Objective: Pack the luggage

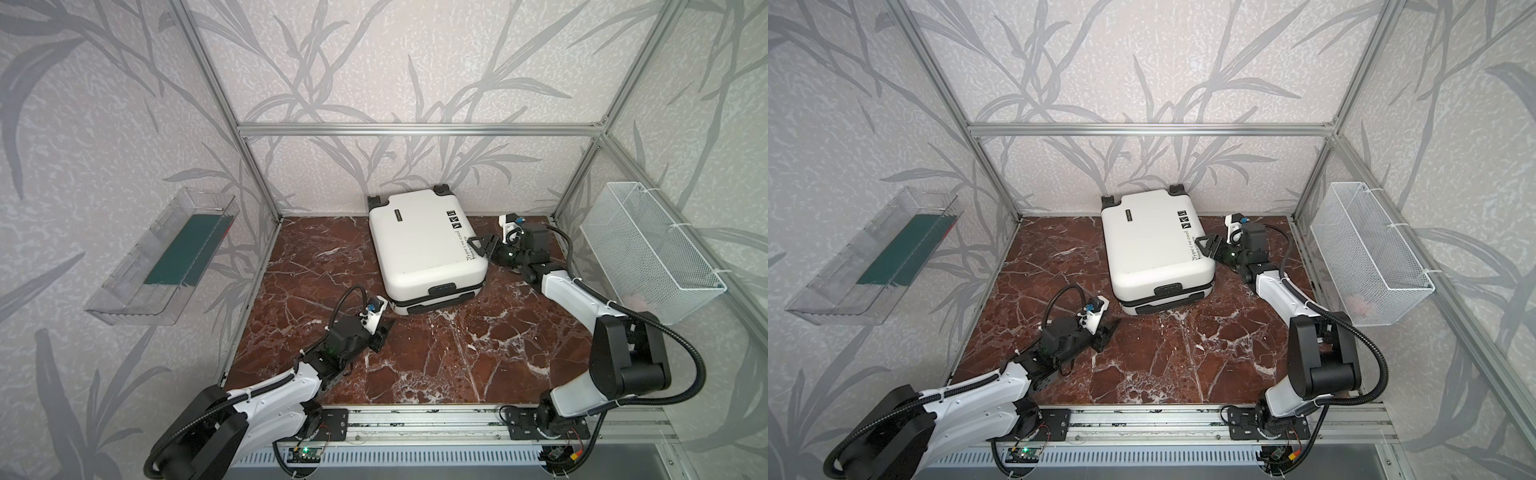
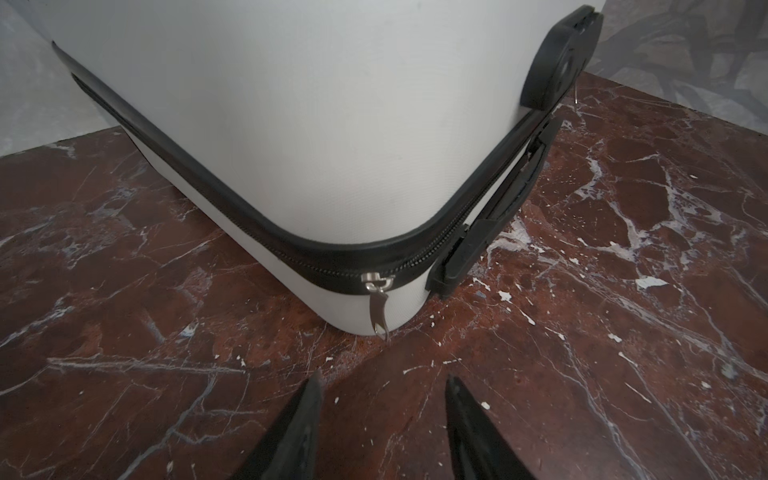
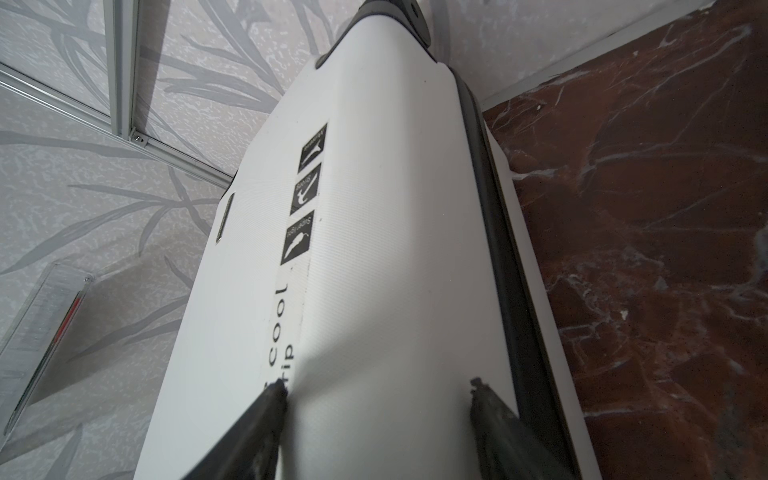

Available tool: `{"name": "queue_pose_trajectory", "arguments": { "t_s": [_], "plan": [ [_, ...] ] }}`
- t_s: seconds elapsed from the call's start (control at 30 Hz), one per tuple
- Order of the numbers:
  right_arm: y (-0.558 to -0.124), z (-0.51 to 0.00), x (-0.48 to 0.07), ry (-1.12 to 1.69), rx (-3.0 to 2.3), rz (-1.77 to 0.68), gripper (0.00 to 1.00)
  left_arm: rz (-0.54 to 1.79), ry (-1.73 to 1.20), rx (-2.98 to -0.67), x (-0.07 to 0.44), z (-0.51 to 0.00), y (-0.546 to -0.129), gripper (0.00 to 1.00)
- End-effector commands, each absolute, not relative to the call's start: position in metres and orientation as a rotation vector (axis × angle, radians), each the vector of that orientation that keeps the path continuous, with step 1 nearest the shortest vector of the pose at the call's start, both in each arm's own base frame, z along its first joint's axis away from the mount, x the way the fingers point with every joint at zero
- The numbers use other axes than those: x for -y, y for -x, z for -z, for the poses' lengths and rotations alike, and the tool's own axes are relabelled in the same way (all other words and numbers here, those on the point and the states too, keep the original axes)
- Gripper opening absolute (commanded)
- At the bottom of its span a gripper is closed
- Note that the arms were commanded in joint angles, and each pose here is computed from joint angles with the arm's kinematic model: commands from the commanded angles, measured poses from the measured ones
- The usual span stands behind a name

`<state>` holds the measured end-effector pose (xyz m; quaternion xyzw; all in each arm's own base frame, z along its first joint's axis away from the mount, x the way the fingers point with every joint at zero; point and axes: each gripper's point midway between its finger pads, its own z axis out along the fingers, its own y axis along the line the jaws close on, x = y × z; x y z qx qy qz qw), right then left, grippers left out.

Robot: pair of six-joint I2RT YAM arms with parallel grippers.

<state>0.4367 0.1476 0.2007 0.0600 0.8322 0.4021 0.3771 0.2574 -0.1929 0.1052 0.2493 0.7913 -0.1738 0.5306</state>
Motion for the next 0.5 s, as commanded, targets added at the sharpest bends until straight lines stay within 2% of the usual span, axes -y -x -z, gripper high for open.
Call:
{"name": "queue_pose_trajectory", "arguments": {
  "t_s": [0.0, 0.47],
  "plan": [
    [-0.4, -0.133, -0.16, -0.224, -2.398, -1.066, 0.7, 0.396, -0.536, -1.835, 0.194, -0.12, -0.271, 0.51],
    [-0.4, -0.135, -0.159, -0.213, -2.413, -1.045, 0.69, 0.48, -0.488, -1.782, 0.217, -0.108, -0.293, 0.51]
  ]
}}
